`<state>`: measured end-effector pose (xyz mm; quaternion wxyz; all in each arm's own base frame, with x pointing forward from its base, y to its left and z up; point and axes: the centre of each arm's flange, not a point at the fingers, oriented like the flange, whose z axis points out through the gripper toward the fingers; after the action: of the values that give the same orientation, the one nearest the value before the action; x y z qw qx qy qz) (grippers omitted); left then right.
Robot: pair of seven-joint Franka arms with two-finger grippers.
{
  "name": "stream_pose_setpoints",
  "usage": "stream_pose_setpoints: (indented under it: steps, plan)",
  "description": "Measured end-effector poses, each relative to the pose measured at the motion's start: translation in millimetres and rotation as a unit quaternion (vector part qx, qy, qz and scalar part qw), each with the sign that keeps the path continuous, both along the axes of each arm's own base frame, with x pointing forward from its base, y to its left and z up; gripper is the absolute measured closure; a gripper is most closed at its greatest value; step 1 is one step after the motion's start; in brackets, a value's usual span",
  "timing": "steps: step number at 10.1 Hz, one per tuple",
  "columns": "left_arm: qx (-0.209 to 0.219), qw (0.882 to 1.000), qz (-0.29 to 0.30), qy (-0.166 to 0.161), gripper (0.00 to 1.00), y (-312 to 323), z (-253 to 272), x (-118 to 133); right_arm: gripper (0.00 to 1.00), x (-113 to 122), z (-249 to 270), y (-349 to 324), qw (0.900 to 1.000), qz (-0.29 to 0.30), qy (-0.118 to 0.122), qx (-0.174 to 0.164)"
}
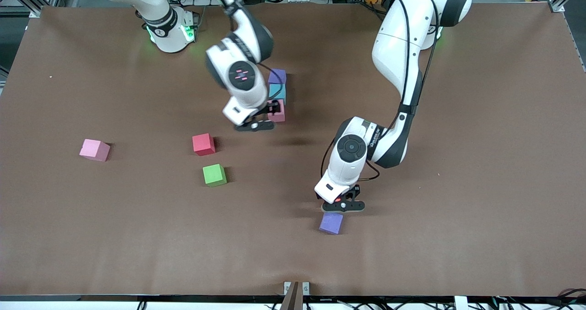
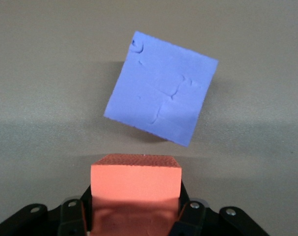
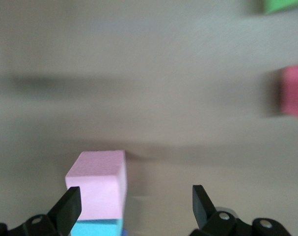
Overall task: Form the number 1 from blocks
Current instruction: 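Place the pink block below the cyan block with the right gripper, then lower the orange block below pink with the left gripper while the right reaches green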
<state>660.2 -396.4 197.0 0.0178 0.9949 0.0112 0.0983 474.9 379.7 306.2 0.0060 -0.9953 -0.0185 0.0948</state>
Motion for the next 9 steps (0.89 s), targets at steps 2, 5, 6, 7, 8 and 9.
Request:
stream_pose_setpoints:
  steps: [2,5,6,7,8,9]
  plan:
    - [0.006,1.000,0.000,0.014,0.39,-1.5,1.5,-2.0,0.00,41.2,31.2,-48.5,1.000,-0.015,-0.005,0.013]
    - [-0.005,0.999,0.024,0.025,0.40,-24.2,12.2,-14.6,0.00,88.7,39.0,-124.6,1.000,-0.010,-0.024,0.007]
    - [-0.013,0.999,0.042,0.027,0.40,-42.3,15.5,-25.9,0.00,100.3,41.2,-147.3,1.000,0.001,-0.029,0.009]
    - [-0.021,0.998,0.060,0.027,0.40,-65.5,19.1,-41.8,0.00,109.3,41.7,-168.3,0.999,0.017,-0.032,0.013]
    - [-0.028,0.996,0.075,0.028,0.40,-91.1,23.7,-61.0,0.00,116.5,39.5,-185.9,0.999,0.033,-0.035,0.015]
    - [-0.034,0.995,0.085,0.030,0.40,-116.9,25.6,-82.7,0.00,122.7,35.8,-200.5,0.998,0.045,-0.039,0.013]
